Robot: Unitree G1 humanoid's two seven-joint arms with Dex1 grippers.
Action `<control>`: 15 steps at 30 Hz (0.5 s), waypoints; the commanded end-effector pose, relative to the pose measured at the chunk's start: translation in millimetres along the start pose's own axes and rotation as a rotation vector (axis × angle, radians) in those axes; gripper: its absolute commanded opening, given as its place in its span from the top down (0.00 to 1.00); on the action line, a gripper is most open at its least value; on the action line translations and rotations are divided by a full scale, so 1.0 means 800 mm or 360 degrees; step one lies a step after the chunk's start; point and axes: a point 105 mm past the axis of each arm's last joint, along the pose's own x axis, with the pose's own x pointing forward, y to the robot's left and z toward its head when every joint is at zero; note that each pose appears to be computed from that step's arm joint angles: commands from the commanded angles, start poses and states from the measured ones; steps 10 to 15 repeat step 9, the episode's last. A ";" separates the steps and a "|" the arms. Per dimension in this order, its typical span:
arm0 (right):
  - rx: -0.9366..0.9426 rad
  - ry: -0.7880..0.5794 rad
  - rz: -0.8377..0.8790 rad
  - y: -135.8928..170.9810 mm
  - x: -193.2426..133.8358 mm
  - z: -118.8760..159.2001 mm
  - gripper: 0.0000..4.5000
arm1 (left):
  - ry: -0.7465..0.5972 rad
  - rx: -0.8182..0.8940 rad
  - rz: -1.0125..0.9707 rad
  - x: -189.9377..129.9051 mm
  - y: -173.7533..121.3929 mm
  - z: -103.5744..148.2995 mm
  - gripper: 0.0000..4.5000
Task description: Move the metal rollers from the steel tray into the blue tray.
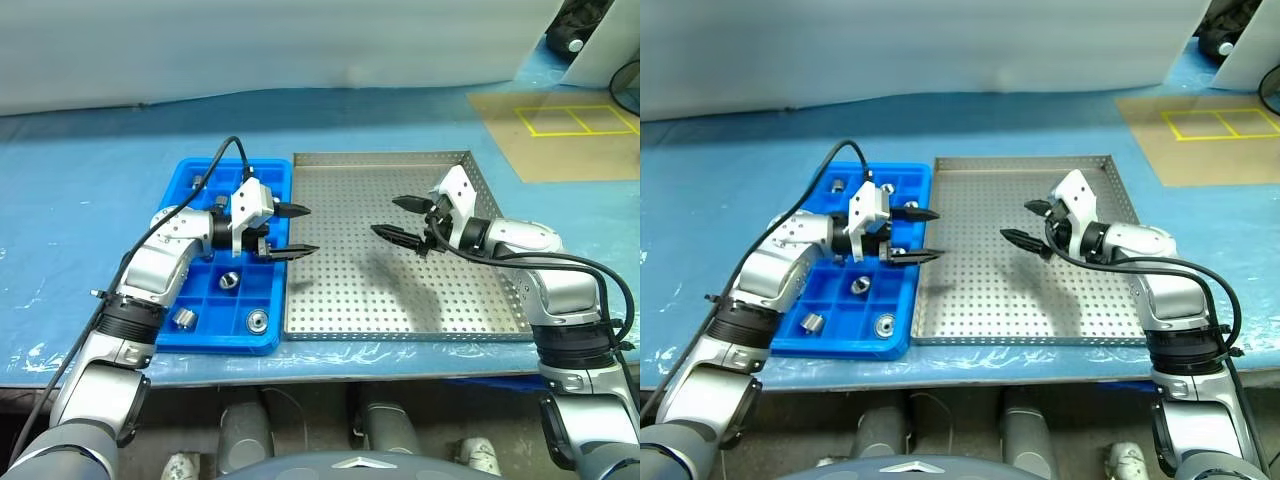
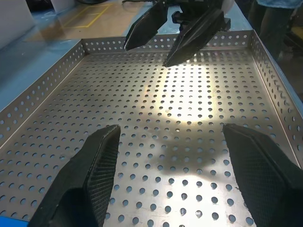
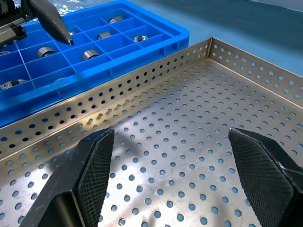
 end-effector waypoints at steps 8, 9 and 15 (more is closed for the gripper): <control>-0.0070 -0.0053 0.0028 -0.001 0.006 0.015 0.13 | 0.0002 0.0071 0.0076 -0.014 0.001 0.008 0.19; -0.0071 -0.0054 0.0030 -0.001 0.007 0.015 0.13 | 0.0003 0.0072 0.0079 -0.014 0.001 0.008 0.19; -0.0071 -0.0054 0.0030 -0.001 0.007 0.015 0.13 | 0.0003 0.0072 0.0079 -0.014 0.001 0.008 0.19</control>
